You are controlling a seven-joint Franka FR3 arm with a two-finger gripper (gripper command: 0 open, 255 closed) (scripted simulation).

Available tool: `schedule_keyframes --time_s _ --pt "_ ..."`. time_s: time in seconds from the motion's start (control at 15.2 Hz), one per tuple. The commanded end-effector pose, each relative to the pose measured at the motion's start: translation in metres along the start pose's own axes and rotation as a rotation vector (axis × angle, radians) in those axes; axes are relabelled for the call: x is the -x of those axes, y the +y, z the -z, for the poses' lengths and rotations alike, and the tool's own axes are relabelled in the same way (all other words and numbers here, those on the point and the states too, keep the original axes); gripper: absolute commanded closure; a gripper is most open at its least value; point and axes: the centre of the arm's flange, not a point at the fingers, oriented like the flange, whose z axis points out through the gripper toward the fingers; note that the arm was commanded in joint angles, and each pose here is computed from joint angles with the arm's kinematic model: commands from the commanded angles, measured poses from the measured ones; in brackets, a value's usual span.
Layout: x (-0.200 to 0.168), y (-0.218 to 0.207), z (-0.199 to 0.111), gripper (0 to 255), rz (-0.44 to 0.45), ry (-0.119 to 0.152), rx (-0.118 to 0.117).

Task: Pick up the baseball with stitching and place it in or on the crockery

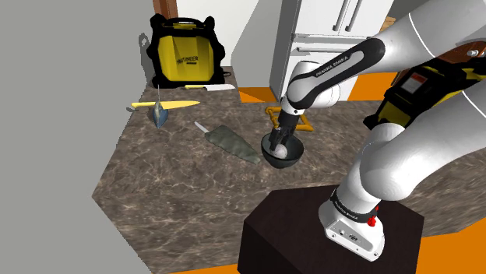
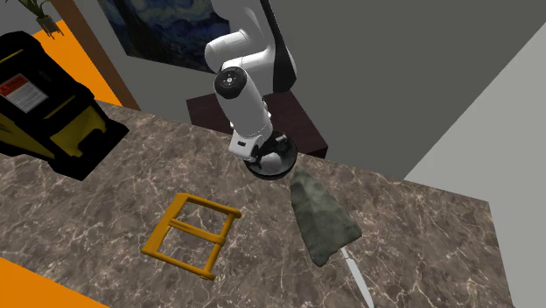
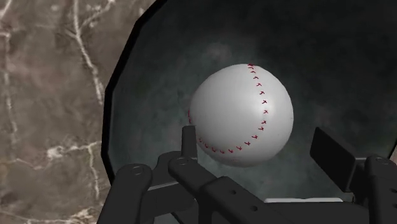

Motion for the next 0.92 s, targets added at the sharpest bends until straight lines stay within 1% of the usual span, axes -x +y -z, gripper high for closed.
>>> schedule_keyframes --time_s 0.0,0.46,0.86 --pt "0.004 -0.001 -0.006 255 0.0 -0.018 -0.002" --pt "0.004 -0.001 -0.005 255 0.0 -0.018 -0.003" --pt "0.005 -0.009 0.025 255 0.0 -0.018 -0.003"
